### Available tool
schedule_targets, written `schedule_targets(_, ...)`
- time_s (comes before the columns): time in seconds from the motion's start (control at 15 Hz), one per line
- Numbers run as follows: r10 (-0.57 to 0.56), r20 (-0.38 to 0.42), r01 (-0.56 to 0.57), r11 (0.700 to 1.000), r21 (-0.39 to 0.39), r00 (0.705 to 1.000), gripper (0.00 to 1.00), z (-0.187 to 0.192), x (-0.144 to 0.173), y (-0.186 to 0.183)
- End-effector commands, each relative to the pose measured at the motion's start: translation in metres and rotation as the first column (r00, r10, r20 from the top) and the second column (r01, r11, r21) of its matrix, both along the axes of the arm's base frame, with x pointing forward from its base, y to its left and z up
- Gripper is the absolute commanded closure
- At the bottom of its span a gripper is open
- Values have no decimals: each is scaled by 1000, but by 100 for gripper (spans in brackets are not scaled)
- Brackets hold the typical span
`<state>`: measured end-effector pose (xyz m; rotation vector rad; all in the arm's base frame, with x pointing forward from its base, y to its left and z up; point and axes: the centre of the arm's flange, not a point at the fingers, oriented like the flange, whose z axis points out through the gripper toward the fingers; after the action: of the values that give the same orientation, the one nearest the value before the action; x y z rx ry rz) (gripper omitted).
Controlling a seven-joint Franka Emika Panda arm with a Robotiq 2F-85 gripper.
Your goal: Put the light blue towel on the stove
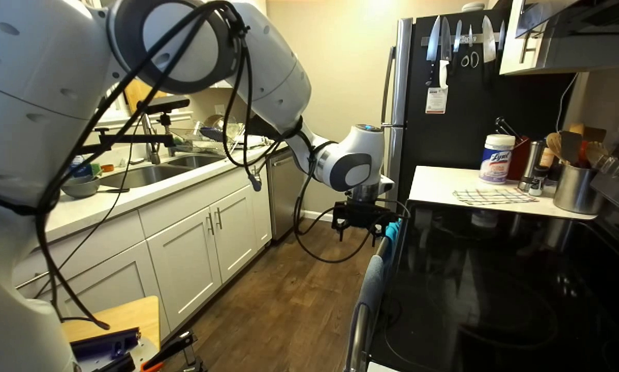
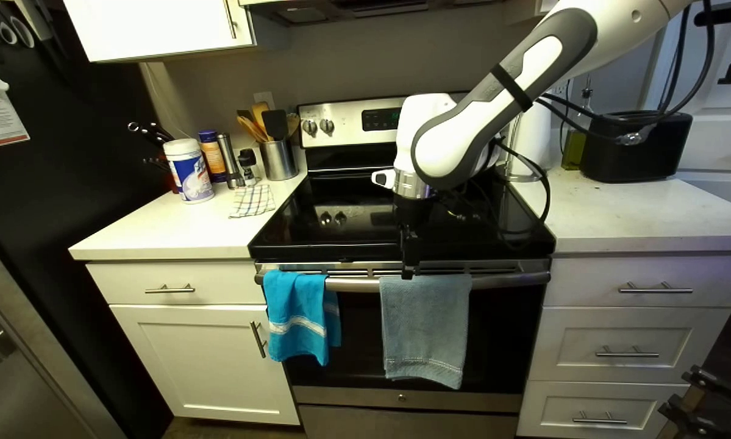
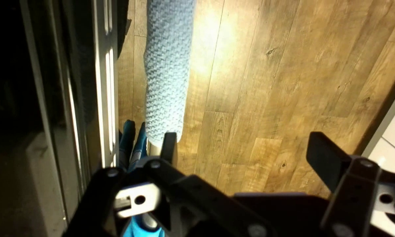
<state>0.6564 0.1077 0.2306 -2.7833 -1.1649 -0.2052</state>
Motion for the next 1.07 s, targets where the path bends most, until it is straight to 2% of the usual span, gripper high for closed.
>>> schedule_targets(0.0,19,-47,-19,1000,4,999,0,-10,8,-10)
schedule_targets(0.47,-20,-114,14,999,-52,993,0,-36,-5,-21)
schedule_targets(1.0,-54,-145,41,995,-93,988,0,-62,-20,-24)
